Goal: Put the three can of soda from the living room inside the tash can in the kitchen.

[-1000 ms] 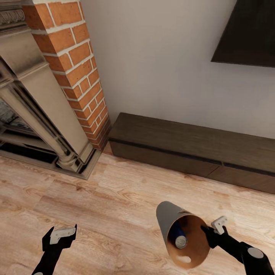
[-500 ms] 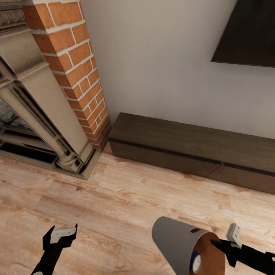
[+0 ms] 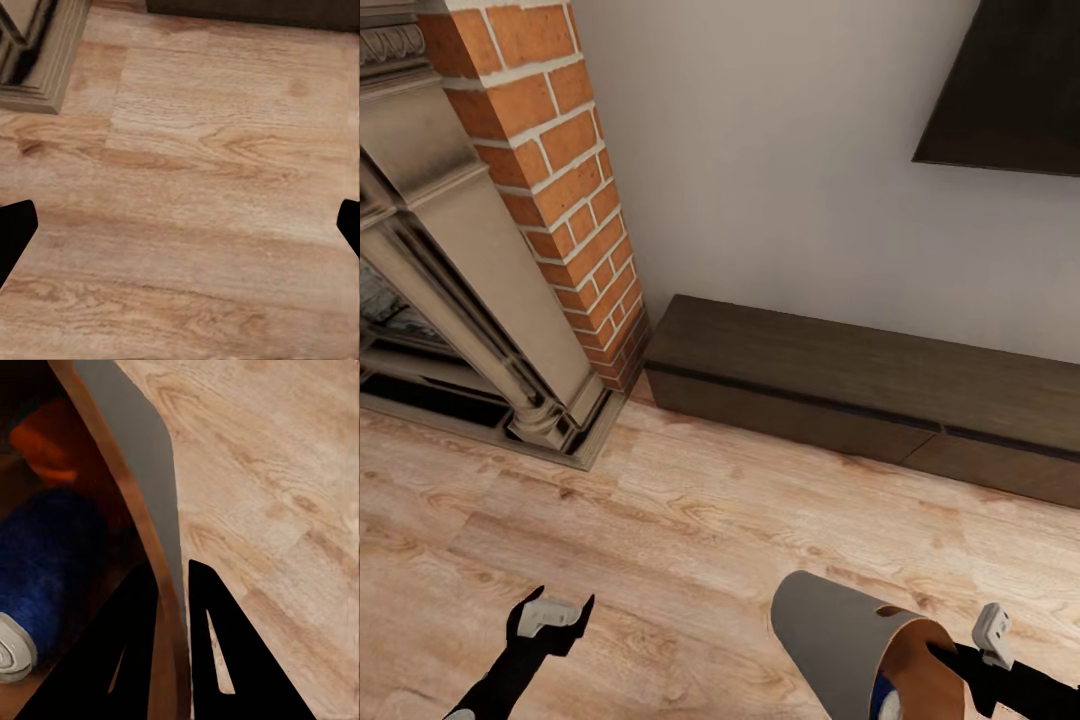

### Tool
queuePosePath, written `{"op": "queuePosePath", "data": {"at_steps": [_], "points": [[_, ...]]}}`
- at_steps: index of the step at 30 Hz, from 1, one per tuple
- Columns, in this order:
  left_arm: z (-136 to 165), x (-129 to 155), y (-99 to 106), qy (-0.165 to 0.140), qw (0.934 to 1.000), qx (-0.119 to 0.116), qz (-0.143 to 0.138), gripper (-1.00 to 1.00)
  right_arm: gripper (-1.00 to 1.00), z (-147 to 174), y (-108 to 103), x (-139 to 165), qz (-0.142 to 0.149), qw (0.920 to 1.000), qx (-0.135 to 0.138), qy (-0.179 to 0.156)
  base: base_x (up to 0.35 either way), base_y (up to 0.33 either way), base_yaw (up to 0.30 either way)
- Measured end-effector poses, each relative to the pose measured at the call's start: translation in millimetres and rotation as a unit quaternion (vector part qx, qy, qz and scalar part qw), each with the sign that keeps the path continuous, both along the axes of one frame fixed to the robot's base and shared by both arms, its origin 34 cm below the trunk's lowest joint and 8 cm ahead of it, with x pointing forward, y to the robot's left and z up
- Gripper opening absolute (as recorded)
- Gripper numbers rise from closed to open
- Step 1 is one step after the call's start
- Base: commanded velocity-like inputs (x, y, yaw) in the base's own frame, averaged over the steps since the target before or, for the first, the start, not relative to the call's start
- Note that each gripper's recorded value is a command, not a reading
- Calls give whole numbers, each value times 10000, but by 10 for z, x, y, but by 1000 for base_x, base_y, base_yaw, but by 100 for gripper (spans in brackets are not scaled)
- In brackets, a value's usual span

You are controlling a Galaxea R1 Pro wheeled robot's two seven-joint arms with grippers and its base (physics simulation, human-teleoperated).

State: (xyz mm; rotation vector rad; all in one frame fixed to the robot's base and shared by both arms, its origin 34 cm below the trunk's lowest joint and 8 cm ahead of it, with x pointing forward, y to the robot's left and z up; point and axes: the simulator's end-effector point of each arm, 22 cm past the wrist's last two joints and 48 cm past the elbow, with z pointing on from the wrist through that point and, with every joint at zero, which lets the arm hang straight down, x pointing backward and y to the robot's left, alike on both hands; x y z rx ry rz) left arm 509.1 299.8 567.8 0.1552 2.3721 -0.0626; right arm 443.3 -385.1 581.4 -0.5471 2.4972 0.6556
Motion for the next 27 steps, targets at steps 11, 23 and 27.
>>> {"op": "queuePosePath", "data": {"at_steps": [11, 23, 27], "points": [[143, -137, -706, 352, 9851, -1212, -1165, 100, -100, -26, -50, 36, -98, 9999, -124, -57, 0, 0, 0], [152, -160, -743, 364, 9837, -1271, -1217, 100, -100, -64, -102, 81, -233, 9993, -280, -111, 0, 0, 56], [150, -162, -746, 368, 9837, -1273, -1217, 100, -100, -70, -106, 86, -254, 9992, -298, -115, 0, 0, 228]]}}
